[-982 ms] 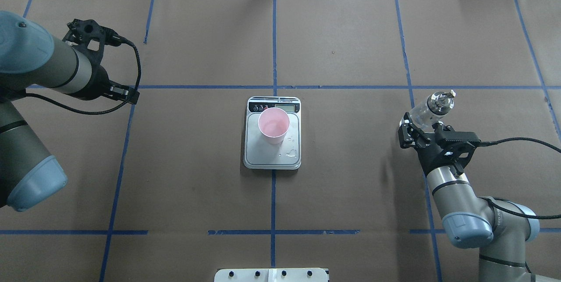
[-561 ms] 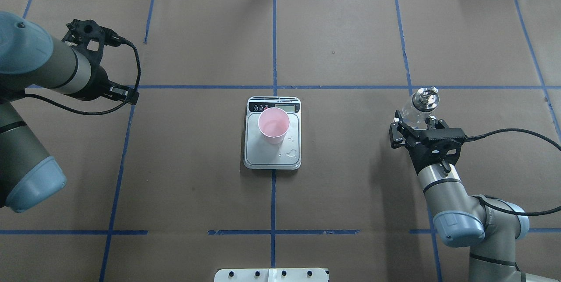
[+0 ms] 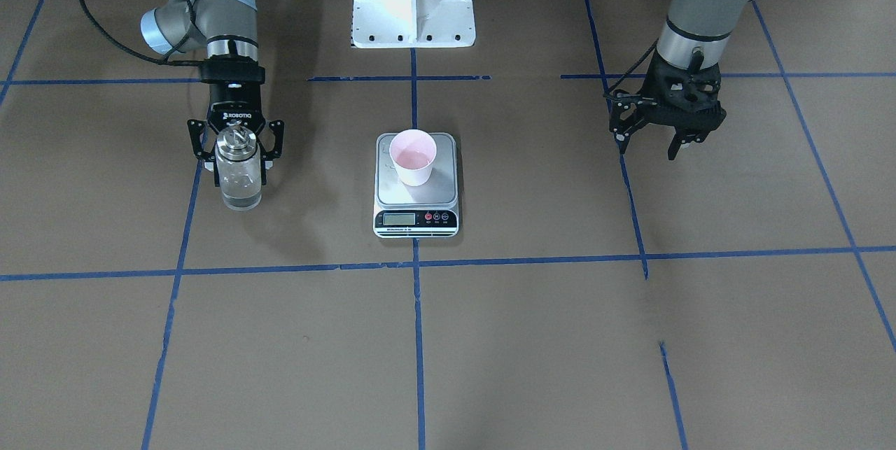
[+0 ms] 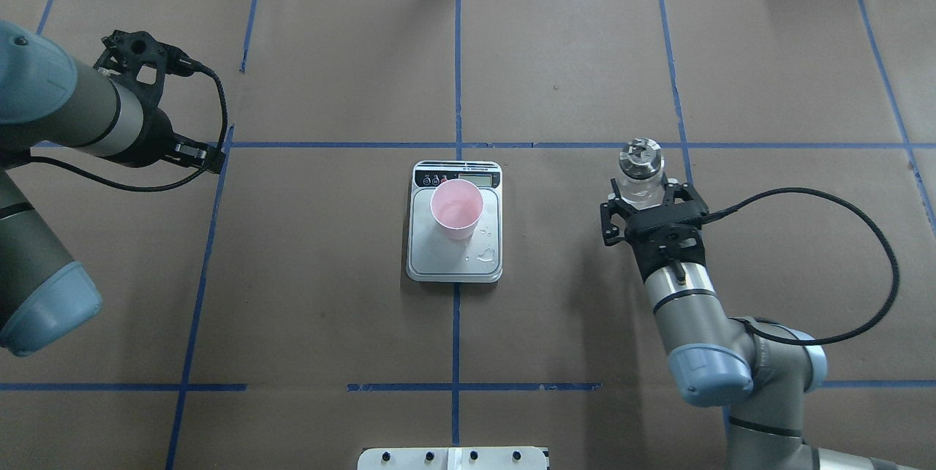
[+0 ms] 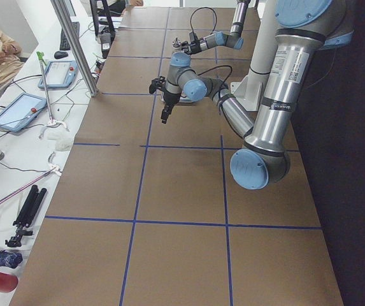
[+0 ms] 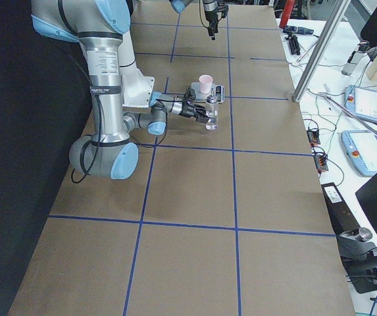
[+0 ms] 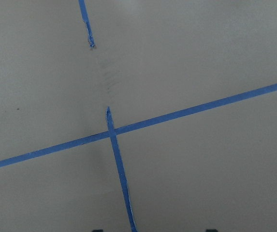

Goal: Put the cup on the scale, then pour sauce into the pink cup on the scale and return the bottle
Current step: 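Bring the bottle spout over the pink cup with the right gripper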

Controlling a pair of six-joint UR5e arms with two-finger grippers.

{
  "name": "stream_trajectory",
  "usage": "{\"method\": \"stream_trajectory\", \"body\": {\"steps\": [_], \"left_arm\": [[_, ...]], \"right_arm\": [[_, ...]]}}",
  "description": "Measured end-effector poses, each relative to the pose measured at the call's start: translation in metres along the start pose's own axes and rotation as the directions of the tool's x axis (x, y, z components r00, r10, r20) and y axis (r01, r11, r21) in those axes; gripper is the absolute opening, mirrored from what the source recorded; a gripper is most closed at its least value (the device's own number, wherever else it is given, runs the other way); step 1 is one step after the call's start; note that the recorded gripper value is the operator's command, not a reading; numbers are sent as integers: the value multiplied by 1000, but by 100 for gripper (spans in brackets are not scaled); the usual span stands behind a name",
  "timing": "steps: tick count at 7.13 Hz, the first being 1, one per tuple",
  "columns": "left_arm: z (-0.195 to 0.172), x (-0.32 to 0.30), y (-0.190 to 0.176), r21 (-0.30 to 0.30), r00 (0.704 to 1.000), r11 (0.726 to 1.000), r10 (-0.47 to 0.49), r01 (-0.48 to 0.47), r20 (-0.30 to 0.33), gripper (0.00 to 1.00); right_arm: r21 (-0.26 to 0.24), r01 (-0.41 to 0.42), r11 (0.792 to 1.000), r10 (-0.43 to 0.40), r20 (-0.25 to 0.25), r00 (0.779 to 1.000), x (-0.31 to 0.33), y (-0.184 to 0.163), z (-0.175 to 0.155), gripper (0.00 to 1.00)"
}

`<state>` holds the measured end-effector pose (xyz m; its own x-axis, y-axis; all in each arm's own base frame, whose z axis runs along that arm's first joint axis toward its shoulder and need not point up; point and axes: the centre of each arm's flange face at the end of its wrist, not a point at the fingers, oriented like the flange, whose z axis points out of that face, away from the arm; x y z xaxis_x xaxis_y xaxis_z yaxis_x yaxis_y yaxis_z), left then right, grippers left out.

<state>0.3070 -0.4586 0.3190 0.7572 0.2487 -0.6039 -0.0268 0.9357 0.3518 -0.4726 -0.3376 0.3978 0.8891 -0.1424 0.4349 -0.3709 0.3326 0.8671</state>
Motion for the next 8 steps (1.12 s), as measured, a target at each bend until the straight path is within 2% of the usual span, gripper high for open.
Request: {"method": "stream_trajectory", "body": {"steps": [2, 4, 5, 7, 8], "left_arm": [[3, -8, 3, 6, 1000, 1000, 7, -7, 24, 77], [-2, -23, 1, 19, 998, 999, 48, -49, 46, 77], [-3, -34, 1, 19, 996, 997, 67, -68, 60, 77], [-6, -49, 3, 18, 993, 996, 87, -88, 74, 77], [-7, -54, 3, 17, 992, 995, 96, -97, 80, 77]], "right_arm": [[-35, 129, 991, -130, -23, 991, -45, -33, -1, 0], [-80, 249, 965, -253, -46, 966, -83, -58, -1, 0], [-116, 305, 945, -312, -54, 948, -95, -61, 0, 0], [-196, 410, 891, -428, -60, 902, -108, -57, 2, 0], [-206, 480, 853, -501, -67, 863, -108, -53, 2, 0]]}}
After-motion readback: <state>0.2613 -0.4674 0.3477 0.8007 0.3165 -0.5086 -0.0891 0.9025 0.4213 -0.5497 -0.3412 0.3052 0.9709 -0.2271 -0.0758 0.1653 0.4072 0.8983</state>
